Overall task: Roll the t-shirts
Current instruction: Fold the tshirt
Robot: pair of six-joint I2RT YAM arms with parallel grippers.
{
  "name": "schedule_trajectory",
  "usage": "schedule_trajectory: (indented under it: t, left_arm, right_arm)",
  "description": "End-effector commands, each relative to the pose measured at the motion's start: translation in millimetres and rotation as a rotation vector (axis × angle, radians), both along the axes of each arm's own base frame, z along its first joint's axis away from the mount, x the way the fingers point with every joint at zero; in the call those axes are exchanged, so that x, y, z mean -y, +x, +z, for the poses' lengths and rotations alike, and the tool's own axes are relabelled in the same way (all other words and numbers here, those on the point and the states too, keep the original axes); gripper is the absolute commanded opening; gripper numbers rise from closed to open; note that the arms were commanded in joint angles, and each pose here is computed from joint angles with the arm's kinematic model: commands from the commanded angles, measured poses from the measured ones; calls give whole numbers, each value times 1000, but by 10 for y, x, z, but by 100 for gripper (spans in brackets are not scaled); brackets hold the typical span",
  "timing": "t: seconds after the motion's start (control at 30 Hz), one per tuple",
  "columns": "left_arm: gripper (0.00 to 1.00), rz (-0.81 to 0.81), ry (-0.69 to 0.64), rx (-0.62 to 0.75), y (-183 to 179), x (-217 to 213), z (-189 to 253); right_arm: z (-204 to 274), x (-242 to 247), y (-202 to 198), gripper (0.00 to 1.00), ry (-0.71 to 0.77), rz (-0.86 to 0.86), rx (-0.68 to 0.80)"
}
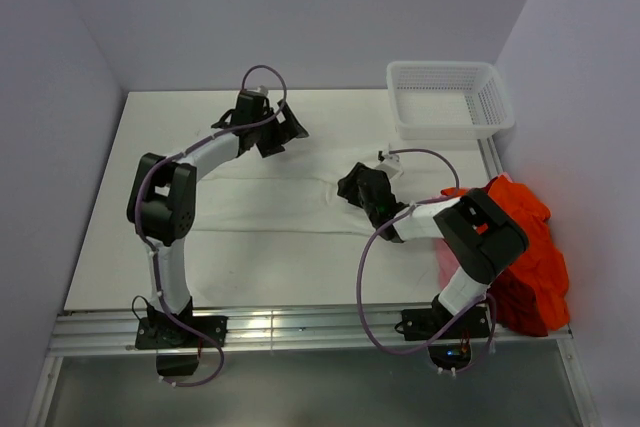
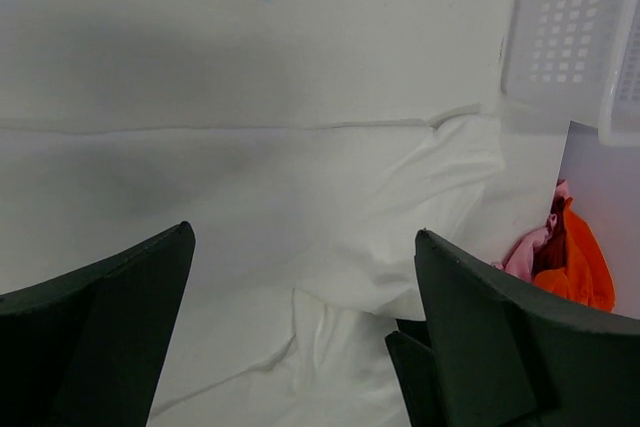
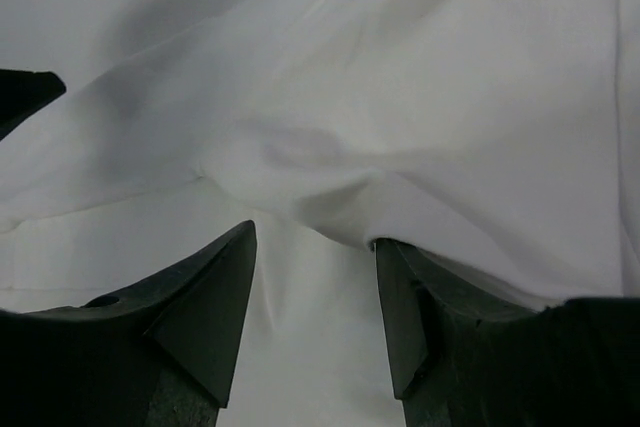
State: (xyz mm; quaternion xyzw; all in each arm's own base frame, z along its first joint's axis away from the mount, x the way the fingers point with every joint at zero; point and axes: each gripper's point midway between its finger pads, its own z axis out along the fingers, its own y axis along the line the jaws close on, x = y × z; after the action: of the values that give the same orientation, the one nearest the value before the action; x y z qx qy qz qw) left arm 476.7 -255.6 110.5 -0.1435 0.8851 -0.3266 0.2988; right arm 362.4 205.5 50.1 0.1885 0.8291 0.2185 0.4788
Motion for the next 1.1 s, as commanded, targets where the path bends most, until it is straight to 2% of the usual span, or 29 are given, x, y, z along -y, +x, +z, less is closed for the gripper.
schedule_trajectory:
  t: [0.0,0.37,0.43,0.47,0.57,0.63,0.7,1.07]
  left_arm:
    - [96,-100,-29,26,68,247,30]
    - [94,-194,-82,-6,9,463,-200]
    - [94,-210,-87,-5,7,499,-211]
    - [94,-220,-88,-4,-10,526,-211]
    - [94,-239,-84,9,-54,579,-221]
    - [94,-254,-87,16,-95,616,-228]
    - [94,-269,-89,20,-107,641,-223]
    - [94,-285,-71,30,-155,650,-195]
  right_arm:
    - [219,-113,189,58,21,-3,100]
    - [152,-298,231,47,50,16,101]
    - [194,-302,230,40,56,9,108]
    - [180,-296,216,31,57,4,100]
    - [215,-276,188,15,71,-11,87]
    - [299,-265,178,11,98,-33,83]
    - [324,-240,172,2,99,-55,54]
    - [341,-289,67,0,246,-148,-114]
